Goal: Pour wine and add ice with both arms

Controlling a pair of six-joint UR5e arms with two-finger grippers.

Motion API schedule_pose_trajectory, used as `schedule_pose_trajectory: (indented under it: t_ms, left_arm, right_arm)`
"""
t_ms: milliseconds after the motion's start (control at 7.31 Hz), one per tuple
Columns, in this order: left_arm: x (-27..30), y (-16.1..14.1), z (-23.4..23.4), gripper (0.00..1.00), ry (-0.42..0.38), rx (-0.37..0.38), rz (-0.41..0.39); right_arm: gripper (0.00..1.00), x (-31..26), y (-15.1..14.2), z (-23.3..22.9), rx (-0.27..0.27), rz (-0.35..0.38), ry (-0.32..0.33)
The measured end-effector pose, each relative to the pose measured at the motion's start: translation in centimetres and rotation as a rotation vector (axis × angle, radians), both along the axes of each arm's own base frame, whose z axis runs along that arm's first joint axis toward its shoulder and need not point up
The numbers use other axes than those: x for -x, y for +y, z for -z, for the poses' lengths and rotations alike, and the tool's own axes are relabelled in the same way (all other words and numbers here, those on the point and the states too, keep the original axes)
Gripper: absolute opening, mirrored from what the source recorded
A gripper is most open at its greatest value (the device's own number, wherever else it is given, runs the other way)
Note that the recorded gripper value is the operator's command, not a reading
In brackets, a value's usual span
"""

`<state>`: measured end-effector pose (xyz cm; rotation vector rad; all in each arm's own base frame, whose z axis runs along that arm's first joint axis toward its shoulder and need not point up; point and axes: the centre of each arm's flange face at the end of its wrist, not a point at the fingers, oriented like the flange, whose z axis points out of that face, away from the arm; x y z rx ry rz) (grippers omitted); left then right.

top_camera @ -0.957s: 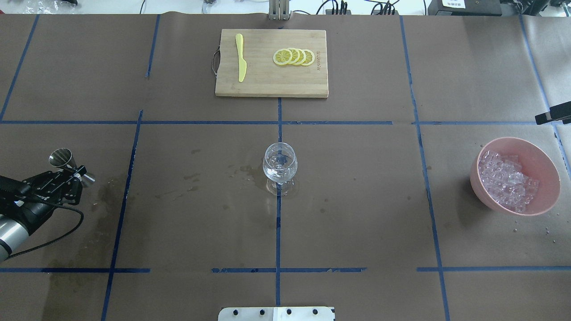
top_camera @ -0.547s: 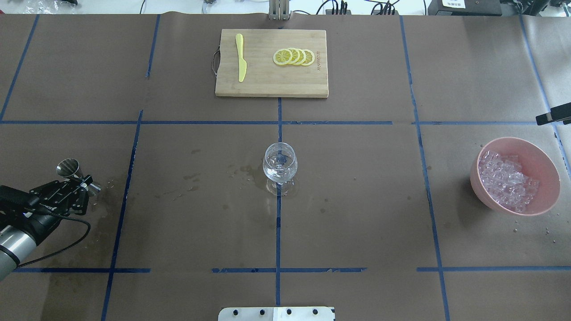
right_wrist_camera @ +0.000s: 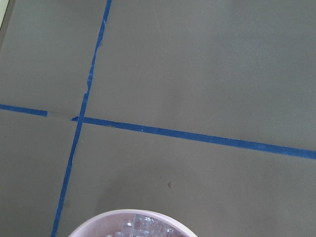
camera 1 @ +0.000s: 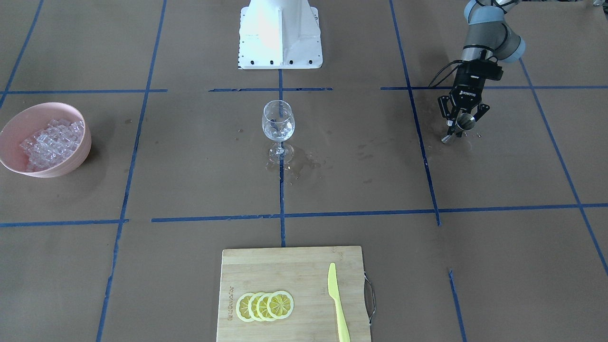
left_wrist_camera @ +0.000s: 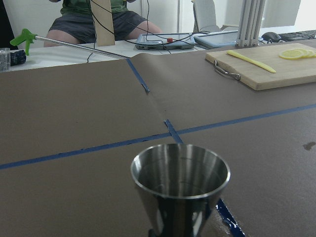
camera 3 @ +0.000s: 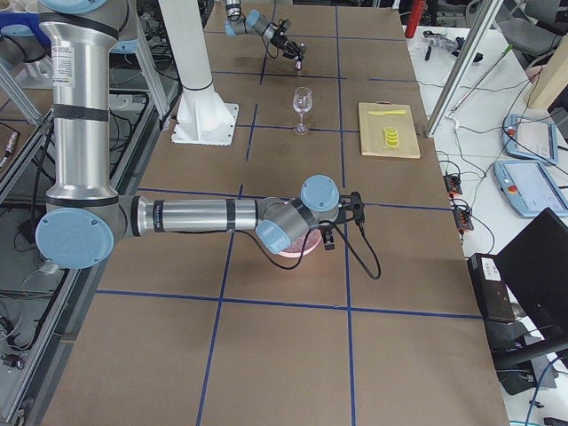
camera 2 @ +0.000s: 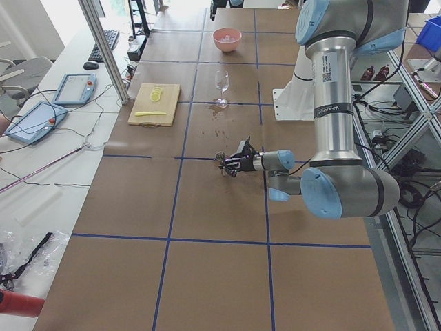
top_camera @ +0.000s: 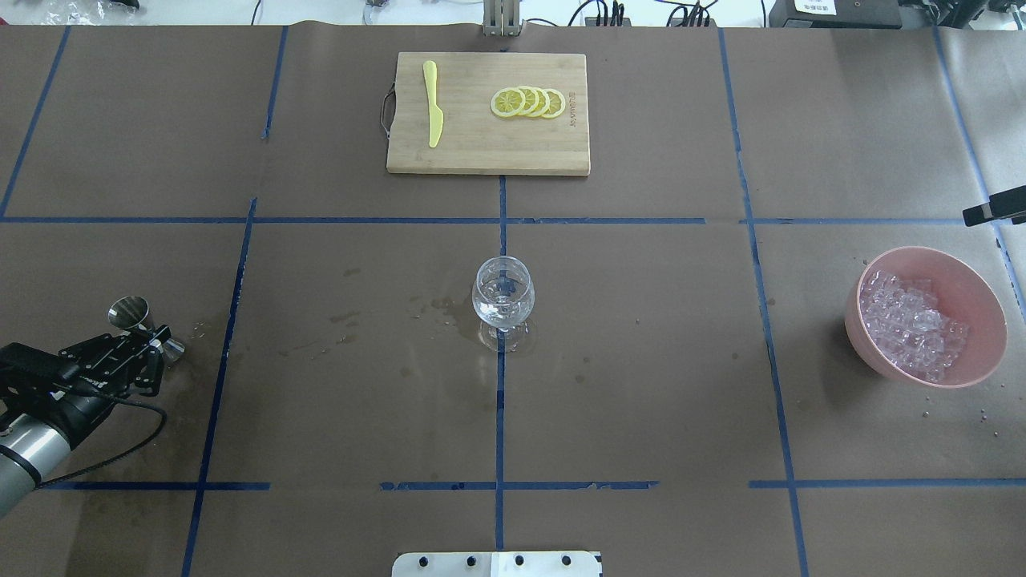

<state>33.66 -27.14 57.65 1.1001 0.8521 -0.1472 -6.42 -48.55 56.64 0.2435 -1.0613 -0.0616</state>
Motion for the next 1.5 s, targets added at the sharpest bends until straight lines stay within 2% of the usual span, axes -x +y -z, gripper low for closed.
schedule_pose_trajectory:
  t_ms: [274,410,547,684,1094,1231,1504]
  left_arm:
    - [-0.12,0.13,0.00,0.07,-0.001,-0.001,-0.006]
    - [-0.20,0.24,0.02,0.22,0.000,-0.001,-0.010]
    - [-0.28,0.33,0.08,0.30,0.001,-0.001,-0.013]
    - [-0.31,0.37,0.12,0.35,0.001,-0.001,-0.015]
    - [-0.33,0.45,0.17,0.35,0.005,-0.002,-0.022]
    - [-0.32,0.48,0.14,0.45,0.005,-0.002,-0.024]
    - [-0.23,0.55,0.01,0.78,0.001,-0.002,-0.026]
  right_arm:
    - [1.00,0.00,0.00,0.00,0.000,0.000,0.000]
    - [1.00,0.00,0.00,0.00,0.000,0.000,0.000]
    - [1.00,0.00,0.00,0.00,0.000,0.000,0.000]
    - [1.00,-0.01,0.00,0.01,0.000,0.000,0.000]
    - [1.00,-0.01,0.00,0.01,-0.001,0.000,0.000]
    - [1.00,-0.01,0.00,0.01,-0.001,0.000,0.000]
    - [1.00,-0.03,0.00,0.08,-0.002,-0.001,-0.001]
